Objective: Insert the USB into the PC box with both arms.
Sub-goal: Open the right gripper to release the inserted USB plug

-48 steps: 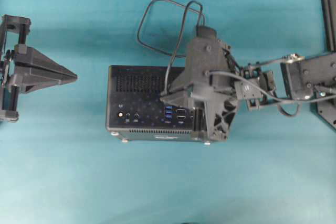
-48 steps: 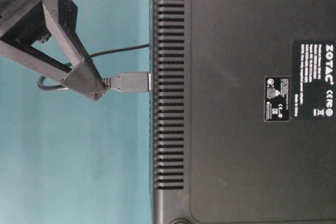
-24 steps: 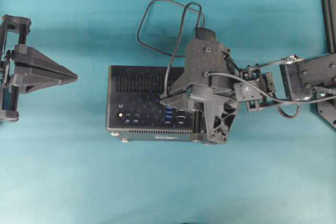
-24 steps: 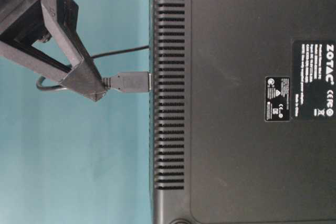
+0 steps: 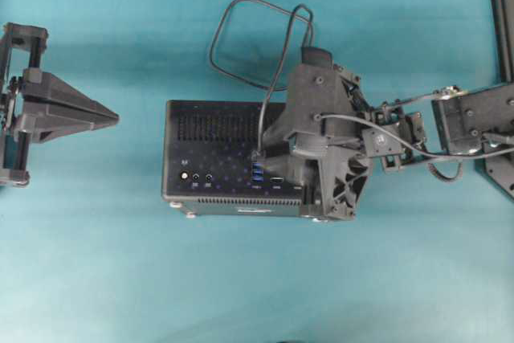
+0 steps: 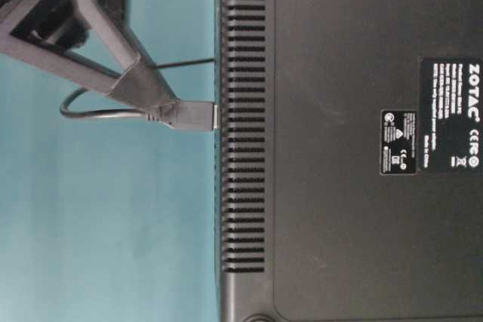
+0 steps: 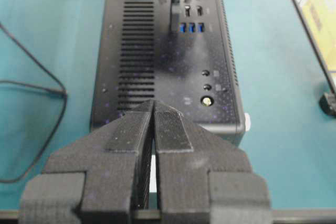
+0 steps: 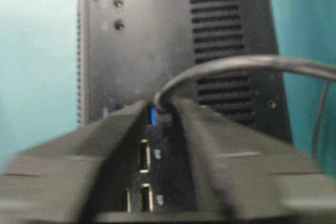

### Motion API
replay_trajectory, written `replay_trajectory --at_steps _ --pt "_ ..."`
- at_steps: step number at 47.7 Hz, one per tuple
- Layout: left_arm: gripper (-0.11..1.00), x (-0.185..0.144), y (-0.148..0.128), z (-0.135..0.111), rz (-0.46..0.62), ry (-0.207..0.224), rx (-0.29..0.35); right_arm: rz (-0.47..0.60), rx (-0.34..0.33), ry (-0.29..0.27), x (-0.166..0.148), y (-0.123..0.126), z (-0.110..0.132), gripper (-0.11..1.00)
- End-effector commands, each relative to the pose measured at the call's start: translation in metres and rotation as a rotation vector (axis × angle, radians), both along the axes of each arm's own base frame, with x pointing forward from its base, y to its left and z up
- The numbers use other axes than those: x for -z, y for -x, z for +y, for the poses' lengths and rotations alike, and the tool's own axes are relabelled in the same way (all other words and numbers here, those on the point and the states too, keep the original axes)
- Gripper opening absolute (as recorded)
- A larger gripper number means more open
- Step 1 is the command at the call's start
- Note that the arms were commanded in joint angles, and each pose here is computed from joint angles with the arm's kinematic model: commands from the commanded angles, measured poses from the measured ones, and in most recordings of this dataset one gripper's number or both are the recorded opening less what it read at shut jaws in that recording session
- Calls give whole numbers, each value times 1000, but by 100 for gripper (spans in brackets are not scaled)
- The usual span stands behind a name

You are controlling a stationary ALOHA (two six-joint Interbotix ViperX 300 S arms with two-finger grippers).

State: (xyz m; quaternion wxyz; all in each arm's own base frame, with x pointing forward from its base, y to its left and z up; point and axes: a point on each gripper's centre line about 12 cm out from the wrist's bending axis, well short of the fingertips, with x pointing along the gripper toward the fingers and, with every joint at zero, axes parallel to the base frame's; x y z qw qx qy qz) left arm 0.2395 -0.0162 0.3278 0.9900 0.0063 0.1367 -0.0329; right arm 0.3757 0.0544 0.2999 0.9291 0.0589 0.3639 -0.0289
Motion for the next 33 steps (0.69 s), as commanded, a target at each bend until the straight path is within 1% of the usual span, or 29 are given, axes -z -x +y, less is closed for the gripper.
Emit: replay_trajectory --at_steps 1,3,5,14,33 --pt "0 -10 -2 0 -29 -4 1 -52 10 -14 -19 5 -3 62" --pt "0 -10 -1 0 -31 -4 1 -56 12 -15 -21 5 -4 67" --pt "0 -9 -1 0 -29 -4 3 -61 13 -14 -23 7 -5 70" --pt "0 -9 0 0 -31 -4 3 -66 19 -15 -28 15 -7 70" --pt "0 -13 3 0 -48 -4 3 -60 19 -14 -24 38 -11 69"
